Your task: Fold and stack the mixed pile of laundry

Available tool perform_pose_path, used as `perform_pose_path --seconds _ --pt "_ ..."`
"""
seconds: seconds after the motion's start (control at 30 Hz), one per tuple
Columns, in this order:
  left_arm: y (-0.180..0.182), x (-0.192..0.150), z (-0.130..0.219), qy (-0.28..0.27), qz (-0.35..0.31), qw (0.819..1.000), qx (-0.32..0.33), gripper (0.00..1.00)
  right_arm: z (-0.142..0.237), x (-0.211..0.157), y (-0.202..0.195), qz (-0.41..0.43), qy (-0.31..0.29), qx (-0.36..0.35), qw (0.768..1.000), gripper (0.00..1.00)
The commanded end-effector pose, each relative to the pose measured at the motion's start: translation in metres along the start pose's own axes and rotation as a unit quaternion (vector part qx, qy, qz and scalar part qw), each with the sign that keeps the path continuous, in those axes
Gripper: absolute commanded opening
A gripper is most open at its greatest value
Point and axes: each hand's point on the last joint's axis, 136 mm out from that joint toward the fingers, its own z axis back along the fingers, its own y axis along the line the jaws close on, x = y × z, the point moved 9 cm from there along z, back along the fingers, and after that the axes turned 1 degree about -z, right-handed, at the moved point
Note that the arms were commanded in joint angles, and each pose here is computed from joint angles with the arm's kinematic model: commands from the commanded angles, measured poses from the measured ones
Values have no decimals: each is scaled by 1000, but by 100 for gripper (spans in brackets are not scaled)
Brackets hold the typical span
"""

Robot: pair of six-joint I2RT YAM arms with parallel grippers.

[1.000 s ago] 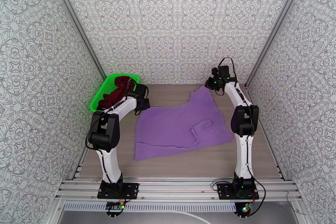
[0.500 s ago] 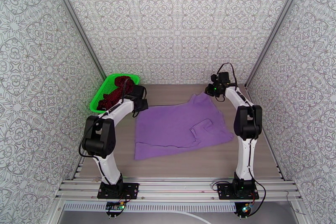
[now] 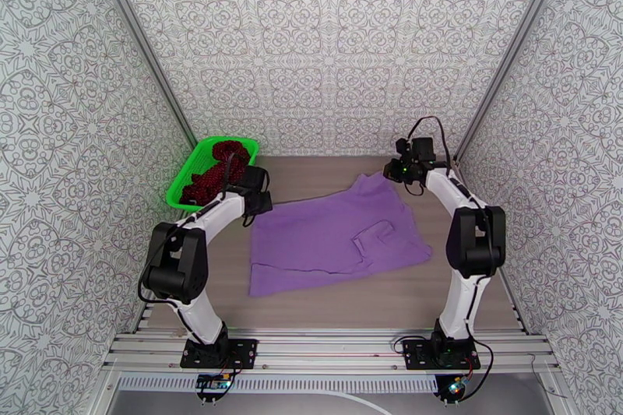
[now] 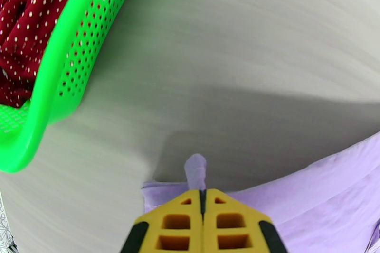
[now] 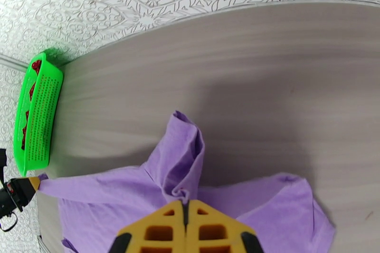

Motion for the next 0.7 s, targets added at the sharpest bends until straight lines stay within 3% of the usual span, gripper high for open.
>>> perform_pose_path --seconds 0.0,0.67 --pt "-1 0 13 -26 3 1000 -1 0 17 -4 1 16 -21 -7 1000 0" --pt "10 -49 21 -15 1 1000 16 0 68 -56 -16 23 -33 -70 997 0"
